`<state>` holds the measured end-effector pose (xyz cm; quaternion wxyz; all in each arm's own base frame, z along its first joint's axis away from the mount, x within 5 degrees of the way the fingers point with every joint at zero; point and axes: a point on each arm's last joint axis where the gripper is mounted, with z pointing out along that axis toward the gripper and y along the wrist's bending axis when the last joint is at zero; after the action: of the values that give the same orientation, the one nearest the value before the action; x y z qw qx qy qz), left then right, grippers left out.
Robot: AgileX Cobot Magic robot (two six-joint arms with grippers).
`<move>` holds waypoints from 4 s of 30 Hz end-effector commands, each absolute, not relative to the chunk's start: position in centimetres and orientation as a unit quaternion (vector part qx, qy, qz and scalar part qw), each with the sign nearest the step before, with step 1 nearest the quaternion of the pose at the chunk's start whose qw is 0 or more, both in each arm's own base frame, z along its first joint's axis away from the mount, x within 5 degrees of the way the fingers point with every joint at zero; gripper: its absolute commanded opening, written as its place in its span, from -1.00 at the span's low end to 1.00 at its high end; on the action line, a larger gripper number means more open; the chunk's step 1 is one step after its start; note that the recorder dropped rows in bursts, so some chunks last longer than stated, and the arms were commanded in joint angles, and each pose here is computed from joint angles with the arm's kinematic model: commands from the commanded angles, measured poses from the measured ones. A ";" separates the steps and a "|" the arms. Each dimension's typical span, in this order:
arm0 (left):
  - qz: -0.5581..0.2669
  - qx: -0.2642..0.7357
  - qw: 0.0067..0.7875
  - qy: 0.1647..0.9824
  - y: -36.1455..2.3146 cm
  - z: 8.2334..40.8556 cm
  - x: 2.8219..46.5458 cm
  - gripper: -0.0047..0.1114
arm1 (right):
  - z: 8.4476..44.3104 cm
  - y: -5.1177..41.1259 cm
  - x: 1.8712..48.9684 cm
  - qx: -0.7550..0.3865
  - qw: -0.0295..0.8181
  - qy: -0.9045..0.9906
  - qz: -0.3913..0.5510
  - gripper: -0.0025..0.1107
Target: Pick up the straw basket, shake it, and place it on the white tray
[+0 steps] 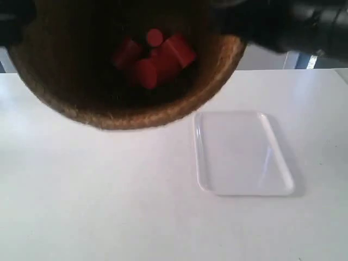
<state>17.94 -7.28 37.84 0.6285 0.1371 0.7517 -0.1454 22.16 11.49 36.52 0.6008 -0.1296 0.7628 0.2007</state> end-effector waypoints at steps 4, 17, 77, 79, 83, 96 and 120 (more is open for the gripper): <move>-0.143 0.146 0.565 0.799 -7.6 35.0 18.5 -0.92 | 32.5 12.2 23.4 -0.144 0.522 0.821 0.182 -0.96; -0.172 0.176 0.570 0.784 -7.5 40.3 15.4 -0.92 | 37.8 12.0 21.1 -0.149 0.538 0.799 0.222 -0.96; -0.180 0.151 0.514 0.825 -7.7 38.9 17.1 -0.92 | 35.3 12.5 22.6 -0.130 0.474 0.847 0.204 -0.96; -0.178 0.154 0.507 0.829 -7.7 38.7 17.0 -0.92 | 35.4 12.4 22.5 -0.130 0.475 0.846 0.202 -0.96; -0.177 0.151 0.519 0.823 -7.8 38.8 17.5 -0.92 | 36.1 11.8 22.5 -0.131 0.489 0.842 0.188 -0.96; -0.362 0.155 0.450 0.802 -13.9 42.3 25.5 -0.92 | 39.4 3.6 26.1 -0.039 0.409 0.910 0.064 -0.96; -0.421 0.097 0.410 0.803 -19.9 37.5 32.0 -0.92 | 38.6 -1.4 32.5 -0.049 0.267 0.958 -0.092 -0.96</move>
<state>32.34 -18.88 36.56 0.3913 0.0897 0.8204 -0.4072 32.36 -0.44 38.64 0.2799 -0.0349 0.9580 -0.0510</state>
